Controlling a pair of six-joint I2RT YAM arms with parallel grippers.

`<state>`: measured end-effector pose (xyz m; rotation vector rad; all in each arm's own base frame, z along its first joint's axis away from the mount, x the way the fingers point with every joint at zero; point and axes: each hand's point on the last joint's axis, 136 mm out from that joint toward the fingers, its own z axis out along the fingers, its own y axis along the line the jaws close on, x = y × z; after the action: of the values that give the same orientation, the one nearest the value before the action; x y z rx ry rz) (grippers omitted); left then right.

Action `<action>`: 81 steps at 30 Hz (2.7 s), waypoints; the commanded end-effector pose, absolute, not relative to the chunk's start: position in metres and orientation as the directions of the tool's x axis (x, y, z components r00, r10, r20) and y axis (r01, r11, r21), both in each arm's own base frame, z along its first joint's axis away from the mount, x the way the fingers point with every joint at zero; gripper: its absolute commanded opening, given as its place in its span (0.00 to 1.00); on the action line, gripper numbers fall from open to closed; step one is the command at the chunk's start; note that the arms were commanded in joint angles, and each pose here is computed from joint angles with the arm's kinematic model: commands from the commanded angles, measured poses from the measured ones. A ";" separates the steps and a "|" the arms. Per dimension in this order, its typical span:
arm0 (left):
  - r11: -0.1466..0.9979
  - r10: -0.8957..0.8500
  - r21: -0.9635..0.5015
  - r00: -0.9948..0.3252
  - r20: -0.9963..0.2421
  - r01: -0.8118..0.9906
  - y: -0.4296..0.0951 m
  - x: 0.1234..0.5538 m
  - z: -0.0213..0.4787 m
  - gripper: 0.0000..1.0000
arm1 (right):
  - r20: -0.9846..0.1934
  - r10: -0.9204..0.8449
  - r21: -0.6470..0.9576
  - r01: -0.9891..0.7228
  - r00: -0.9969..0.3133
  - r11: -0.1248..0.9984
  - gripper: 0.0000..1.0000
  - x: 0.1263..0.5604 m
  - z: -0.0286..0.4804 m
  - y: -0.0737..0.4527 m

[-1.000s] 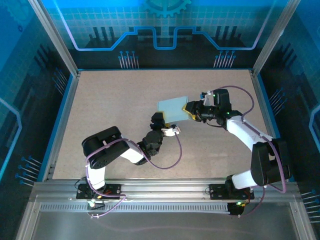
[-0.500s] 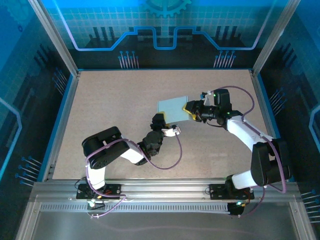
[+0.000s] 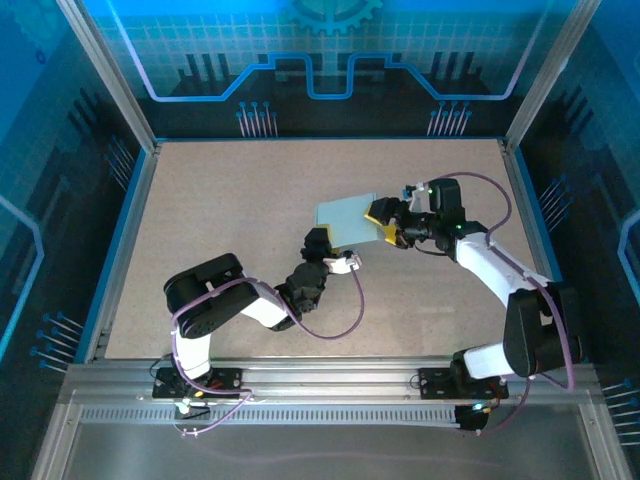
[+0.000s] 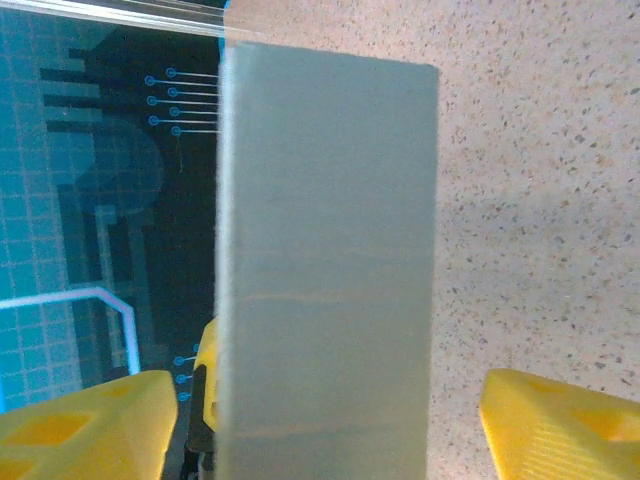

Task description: Fold the paper box

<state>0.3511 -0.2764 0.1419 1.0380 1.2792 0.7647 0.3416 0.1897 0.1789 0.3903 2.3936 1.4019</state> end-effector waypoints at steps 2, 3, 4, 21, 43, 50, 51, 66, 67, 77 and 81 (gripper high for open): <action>0.426 0.880 0.889 0.149 -0.451 0.169 -0.276 0.344 0.138 0.28 | -0.219 0.425 0.849 0.042 -0.878 0.526 0.85 0.343 0.192 0.170; 0.427 0.878 0.882 0.144 -0.457 0.199 -0.277 0.342 0.134 0.28 | -0.227 0.429 0.845 0.042 -0.874 0.532 0.86 0.343 0.194 0.167; 0.427 0.875 0.873 0.134 -0.464 0.234 -0.277 0.340 0.131 0.28 | -0.239 0.434 0.840 0.039 -0.869 0.540 0.86 0.343 0.195 0.163; 0.465 0.782 0.205 -0.291 -0.551 0.861 -0.268 0.252 0.103 0.34 | -0.737 -0.059 0.355 -0.460 -0.673 0.814 0.84 0.301 0.263 0.127; 0.439 0.838 -0.051 -0.429 -0.339 0.897 -0.239 0.240 0.096 0.34 | -0.629 -0.668 0.003 -0.860 -0.398 0.510 0.39 0.276 0.213 0.231; 0.442 0.846 -0.068 -0.441 -0.299 0.894 -0.240 0.242 0.083 0.35 | -0.598 -0.688 0.057 -0.878 -0.411 0.475 0.38 0.280 0.193 0.246; 0.444 0.845 -0.070 -0.444 -0.297 0.893 -0.240 0.242 0.082 0.36 | -0.591 -0.692 0.062 -0.879 -0.414 0.473 0.38 0.280 0.190 0.248; 0.447 0.847 -0.071 -0.447 -0.289 0.892 -0.240 0.242 0.075 0.37 | -0.502 -0.729 0.096 -0.868 -0.465 0.488 0.18 0.291 0.154 0.250; 0.450 0.845 -0.071 -0.450 -0.288 0.890 -0.239 0.242 0.075 0.37 | -0.496 -0.731 0.096 -0.866 -0.469 0.490 0.17 0.291 0.152 0.250; 0.454 0.846 -0.068 -0.454 -0.279 0.888 -0.237 0.241 0.073 0.38 | -0.495 -0.683 0.075 -0.810 -0.537 0.582 0.37 0.301 0.158 0.236; 0.456 0.845 -0.071 -0.457 -0.278 0.887 -0.237 0.242 0.073 0.38 | -0.518 -0.659 0.082 -0.798 -0.545 0.596 0.40 0.303 0.162 0.233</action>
<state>0.2458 -0.2398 0.0829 1.4694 2.4733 -0.2955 0.2997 0.2404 0.1552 -1.2186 2.3856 0.4502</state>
